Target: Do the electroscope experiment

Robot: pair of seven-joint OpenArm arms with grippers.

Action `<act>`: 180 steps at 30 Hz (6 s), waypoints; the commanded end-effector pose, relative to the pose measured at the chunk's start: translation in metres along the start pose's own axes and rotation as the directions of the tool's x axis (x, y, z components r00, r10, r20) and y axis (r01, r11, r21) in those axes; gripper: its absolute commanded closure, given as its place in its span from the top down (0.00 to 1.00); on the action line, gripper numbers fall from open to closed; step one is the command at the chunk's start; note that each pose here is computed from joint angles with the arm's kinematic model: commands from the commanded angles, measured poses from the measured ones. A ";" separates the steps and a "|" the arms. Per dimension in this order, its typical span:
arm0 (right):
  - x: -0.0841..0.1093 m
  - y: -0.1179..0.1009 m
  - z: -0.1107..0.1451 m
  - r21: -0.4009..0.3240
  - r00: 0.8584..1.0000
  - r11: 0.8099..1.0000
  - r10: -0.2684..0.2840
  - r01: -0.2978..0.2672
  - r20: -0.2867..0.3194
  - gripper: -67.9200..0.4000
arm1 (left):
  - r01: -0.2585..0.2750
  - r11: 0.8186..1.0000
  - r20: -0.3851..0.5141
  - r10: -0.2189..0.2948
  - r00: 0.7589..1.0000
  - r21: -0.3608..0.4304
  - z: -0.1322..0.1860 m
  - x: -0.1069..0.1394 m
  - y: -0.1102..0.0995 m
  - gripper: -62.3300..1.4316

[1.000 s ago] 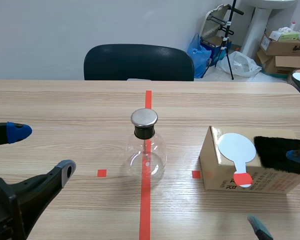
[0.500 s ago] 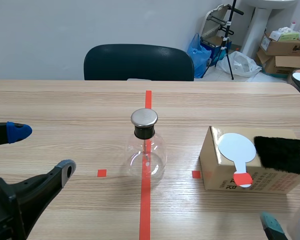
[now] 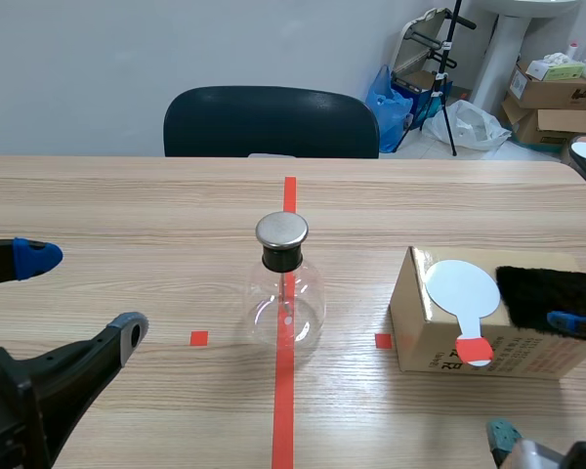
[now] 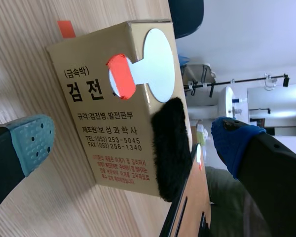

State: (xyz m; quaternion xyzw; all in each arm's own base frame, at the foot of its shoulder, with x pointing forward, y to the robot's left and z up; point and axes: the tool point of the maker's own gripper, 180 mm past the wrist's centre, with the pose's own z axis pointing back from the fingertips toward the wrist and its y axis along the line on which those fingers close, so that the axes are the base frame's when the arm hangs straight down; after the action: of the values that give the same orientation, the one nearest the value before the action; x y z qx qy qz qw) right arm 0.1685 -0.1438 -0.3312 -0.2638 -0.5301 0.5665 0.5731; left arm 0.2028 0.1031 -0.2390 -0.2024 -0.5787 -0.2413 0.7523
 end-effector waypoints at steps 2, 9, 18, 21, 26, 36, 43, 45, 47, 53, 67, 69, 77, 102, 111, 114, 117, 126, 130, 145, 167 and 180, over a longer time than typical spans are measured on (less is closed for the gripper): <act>0.002 -0.012 -0.009 -0.062 0.999 0.997 0.037 -0.037 0.003 1.00 | 0.002 1.000 0.040 -0.002 0.999 -0.006 -0.001 0.012 -0.003 1.00; 0.010 -0.009 -0.028 -0.110 0.998 0.992 0.061 -0.063 -0.028 1.00 | 0.002 1.000 0.040 -0.002 0.999 -0.006 -0.001 0.012 -0.003 1.00; 0.016 0.000 -0.046 -0.105 0.995 0.992 0.069 -0.076 -0.068 1.00 | 0.002 1.000 0.038 -0.002 0.999 -0.006 -0.001 0.011 -0.003 1.00; 0.019 0.001 -0.049 -0.103 0.994 0.991 0.076 -0.083 -0.076 1.00 | 0.002 1.000 0.015 -0.002 1.000 -0.006 -0.002 0.007 -0.003 1.00; 0.024 -0.008 -0.051 -0.163 0.993 0.982 0.085 -0.098 -0.084 1.00 | 0.002 1.000 0.013 -0.002 1.000 -0.006 -0.001 0.007 -0.003 1.00; 0.018 -0.011 -0.051 -0.173 0.986 0.976 0.108 -0.129 -0.125 1.00 | 0.002 1.000 0.013 -0.002 1.000 -0.006 -0.001 0.007 -0.003 1.00; 0.009 -0.001 -0.054 -0.147 0.981 0.978 0.128 -0.149 -0.142 1.00 | 0.002 1.000 0.013 -0.002 1.000 -0.006 -0.001 0.007 -0.003 1.00; 0.007 0.000 -0.054 -0.143 0.980 0.978 0.132 -0.154 -0.147 1.00 | 0.002 1.000 0.013 -0.002 1.000 -0.006 -0.001 0.007 -0.003 1.00; 0.008 0.002 -0.054 -0.140 0.980 0.977 0.137 -0.158 -0.147 1.00 | 0.002 1.000 0.013 -0.002 1.000 -0.006 -0.001 0.007 -0.003 1.00; 0.013 0.004 -0.055 -0.139 0.981 0.977 0.142 -0.160 -0.131 1.00 | 0.002 1.000 0.014 -0.002 1.000 -0.006 -0.002 0.007 -0.003 1.00; 0.017 0.001 -0.055 -0.155 0.983 0.974 0.146 -0.163 -0.114 1.00 | 0.002 1.000 0.014 -0.002 1.000 -0.006 -0.002 0.007 -0.003 1.00; 0.017 0.001 -0.055 -0.154 0.983 0.974 0.146 -0.163 -0.114 1.00 | 0.002 1.000 0.014 -0.002 1.000 -0.006 -0.002 0.007 -0.003 1.00; 0.016 0.001 -0.055 -0.154 0.982 0.974 0.146 -0.163 -0.116 0.81 | 0.002 1.000 0.014 -0.002 1.000 -0.006 -0.002 0.007 -0.003 1.00; 0.015 0.001 -0.055 -0.154 0.982 0.974 0.145 -0.163 -0.123 0.02 | 0.002 1.000 0.014 -0.002 1.000 -0.006 -0.002 0.007 -0.003 1.00; 0.015 0.001 -0.055 -0.154 0.982 0.974 0.146 -0.164 -0.123 0.02 | 0.002 1.000 0.014 -0.002 1.000 -0.006 -0.002 0.007 -0.003 1.00; 0.015 0.001 -0.055 -0.154 0.982 0.974 0.146 -0.164 -0.123 0.02 | 0.002 1.000 0.014 -0.002 1.000 -0.006 -0.002 0.007 -0.003 1.00; 0.015 0.001 -0.055 -0.154 0.982 0.974 0.146 -0.164 -0.123 0.02 | 0.002 1.000 0.014 -0.002 1.000 -0.006 -0.002 0.007 -0.003 1.00; 0.015 0.001 -0.055 -0.154 0.982 0.974 0.146 -0.164 -0.123 0.02 | 0.002 1.000 0.014 -0.002 1.000 -0.006 -0.002 0.007 -0.003 1.00; 0.015 0.001 -0.055 -0.154 0.982 0.974 0.146 -0.164 -0.123 0.02 | 0.002 1.000 0.014 -0.002 1.000 -0.006 -0.002 0.007 -0.003 1.00; 0.015 0.001 -0.055 -0.154 0.982 0.974 0.146 -0.164 -0.123 0.02 | 0.002 1.000 0.014 -0.002 1.000 -0.006 -0.002 0.007 -0.003 1.00; 0.015 0.001 -0.055 -0.154 0.982 0.974 0.146 -0.164 -0.123 0.02 | 0.002 1.000 0.014 -0.002 1.000 -0.001 -0.002 0.007 -0.002 1.00; 0.015 0.001 -0.055 -0.154 0.982 0.974 0.146 -0.164 -0.123 0.02 | 0.003 1.000 0.014 -0.003 1.000 0.001 -0.002 0.007 -0.002 1.00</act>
State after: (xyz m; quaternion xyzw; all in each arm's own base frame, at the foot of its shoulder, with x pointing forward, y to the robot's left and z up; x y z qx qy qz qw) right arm 0.2105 -0.1138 -0.3488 -0.3776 -0.5158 0.5526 0.5349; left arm 0.2021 0.1039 -0.2437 -0.1982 -0.5685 -0.2443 0.7601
